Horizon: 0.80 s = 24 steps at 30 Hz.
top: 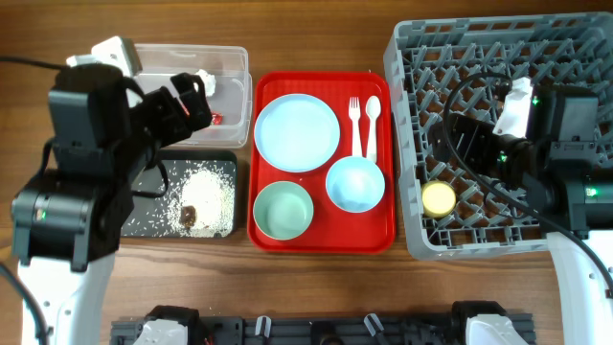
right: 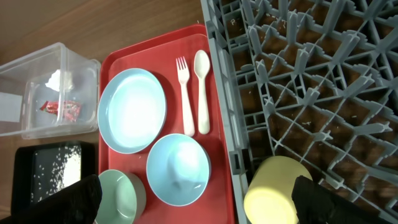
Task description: Sort waste into correct bins and load items into the dishwasher rack
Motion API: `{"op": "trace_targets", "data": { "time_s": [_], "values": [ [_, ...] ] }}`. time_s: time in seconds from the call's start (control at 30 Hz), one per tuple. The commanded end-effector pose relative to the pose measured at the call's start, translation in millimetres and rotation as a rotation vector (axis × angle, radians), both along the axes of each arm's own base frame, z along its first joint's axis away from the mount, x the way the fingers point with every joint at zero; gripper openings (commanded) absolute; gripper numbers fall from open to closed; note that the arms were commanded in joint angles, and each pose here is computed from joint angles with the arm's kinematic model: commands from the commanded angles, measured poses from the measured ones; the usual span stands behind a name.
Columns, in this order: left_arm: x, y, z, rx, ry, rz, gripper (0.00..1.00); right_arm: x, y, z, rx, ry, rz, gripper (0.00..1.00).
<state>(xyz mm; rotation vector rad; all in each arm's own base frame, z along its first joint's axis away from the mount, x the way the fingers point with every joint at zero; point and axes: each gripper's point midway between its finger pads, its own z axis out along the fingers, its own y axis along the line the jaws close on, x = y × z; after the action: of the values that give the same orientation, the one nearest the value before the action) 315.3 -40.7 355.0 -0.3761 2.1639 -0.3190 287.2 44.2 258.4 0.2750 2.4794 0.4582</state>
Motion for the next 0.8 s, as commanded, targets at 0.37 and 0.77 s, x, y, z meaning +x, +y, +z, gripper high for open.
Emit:
{"op": "trace_targets", "data": {
  "time_s": [0.37, 0.77],
  "values": [
    [-43, 14, 28, 0.024, -0.09, 0.033, 1.0, 8, -1, -12, -0.014, 0.038, 0.011, 1.0],
    [-85, 37, -29, 0.007, -0.345, 0.118, 1.0, 17, -1, -32, -0.014, 0.111, 0.011, 1.0]
  ]
}}
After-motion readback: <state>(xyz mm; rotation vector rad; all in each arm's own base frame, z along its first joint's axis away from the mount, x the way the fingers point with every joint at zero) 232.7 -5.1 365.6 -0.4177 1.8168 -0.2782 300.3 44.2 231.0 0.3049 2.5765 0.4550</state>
